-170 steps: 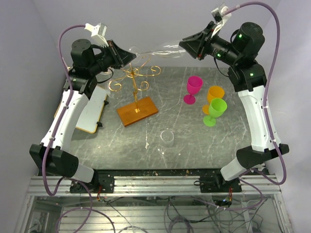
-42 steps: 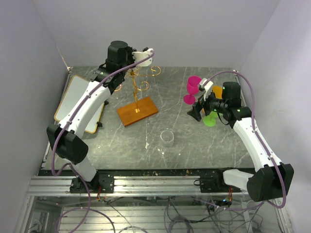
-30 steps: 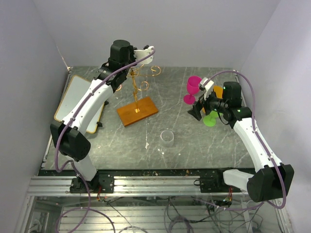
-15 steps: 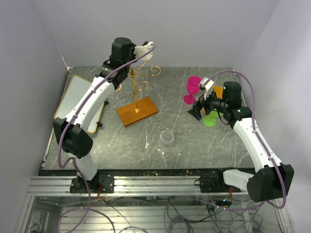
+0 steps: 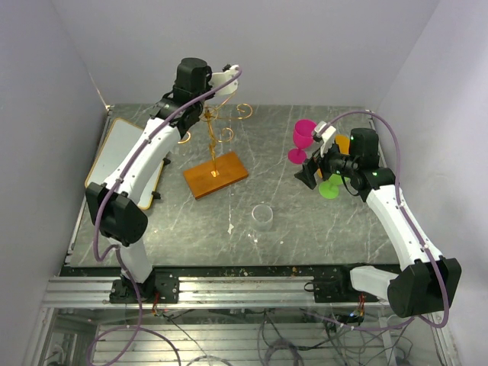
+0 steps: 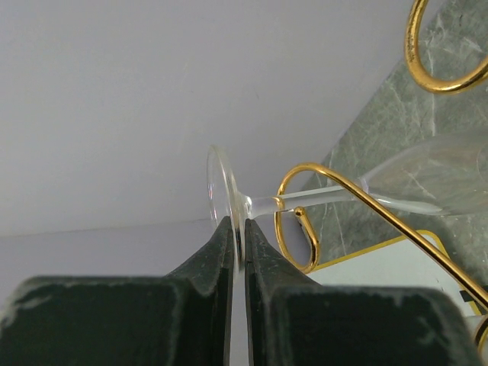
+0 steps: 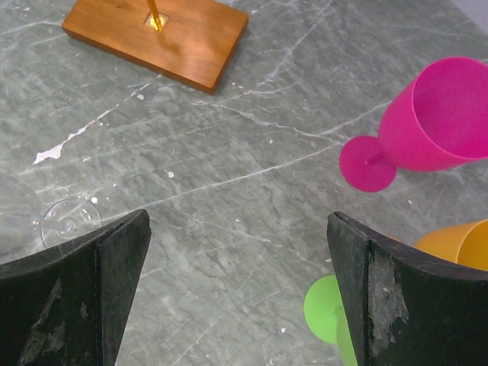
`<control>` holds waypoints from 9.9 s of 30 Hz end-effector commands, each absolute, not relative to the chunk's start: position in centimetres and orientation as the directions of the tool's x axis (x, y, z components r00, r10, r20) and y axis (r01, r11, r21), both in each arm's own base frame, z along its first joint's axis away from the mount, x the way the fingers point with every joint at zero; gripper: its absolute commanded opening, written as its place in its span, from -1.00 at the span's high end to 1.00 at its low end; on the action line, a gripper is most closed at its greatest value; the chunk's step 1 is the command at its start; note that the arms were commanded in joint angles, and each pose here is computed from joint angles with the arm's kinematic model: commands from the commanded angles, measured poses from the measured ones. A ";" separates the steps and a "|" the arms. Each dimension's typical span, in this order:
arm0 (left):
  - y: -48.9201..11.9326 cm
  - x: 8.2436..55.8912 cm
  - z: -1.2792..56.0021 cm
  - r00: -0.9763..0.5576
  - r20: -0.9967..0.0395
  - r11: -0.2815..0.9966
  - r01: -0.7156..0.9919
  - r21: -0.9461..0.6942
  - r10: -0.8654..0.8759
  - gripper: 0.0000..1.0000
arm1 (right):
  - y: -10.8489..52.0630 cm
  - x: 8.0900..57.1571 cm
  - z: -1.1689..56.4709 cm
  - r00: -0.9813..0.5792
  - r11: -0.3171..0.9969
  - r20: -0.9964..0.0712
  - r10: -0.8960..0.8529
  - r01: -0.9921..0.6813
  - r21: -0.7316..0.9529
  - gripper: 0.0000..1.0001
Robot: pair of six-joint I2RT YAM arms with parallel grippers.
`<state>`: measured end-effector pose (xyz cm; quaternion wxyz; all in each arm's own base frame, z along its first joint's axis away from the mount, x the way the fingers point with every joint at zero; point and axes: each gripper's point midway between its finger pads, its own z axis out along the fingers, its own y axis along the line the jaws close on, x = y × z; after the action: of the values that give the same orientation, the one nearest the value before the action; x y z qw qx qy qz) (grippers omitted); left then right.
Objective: Place the wine glass upside down on the wine glass rack
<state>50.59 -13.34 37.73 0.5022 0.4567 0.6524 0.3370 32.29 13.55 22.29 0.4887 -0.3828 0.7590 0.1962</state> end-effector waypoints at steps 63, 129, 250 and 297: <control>-14.1 49.0 36.2 -0.033 -0.333 0.324 0.338 0.884 0.942 0.50 | 12.9 32.8 22.7 -0.214 0.657 -0.896 -0.388 -0.746 -0.107 -1.00; -13.1 37.1 43.9 0.094 -0.703 0.630 0.373 0.681 0.705 -0.98 | 9.1 33.9 25.0 -0.214 0.737 -0.883 -0.418 -0.648 -0.192 -0.99; -17.4 34.0 47.2 -0.176 -0.983 0.749 0.645 -0.152 -0.048 -0.59 | 13.0 31.9 50.1 0.099 0.790 -0.941 -0.325 -0.518 -0.327 1.00; -29.2 36.2 46.6 -0.370 -0.884 0.483 0.741 -0.467 -0.287 -0.15 | 18.3 31.7 56.5 0.217 0.710 -0.976 0.032 -0.692 -0.131 1.00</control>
<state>36.46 -28.83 44.82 0.5131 0.1595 0.7019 -0.4675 33.21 18.48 53.44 0.6950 -0.2853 0.6136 0.2430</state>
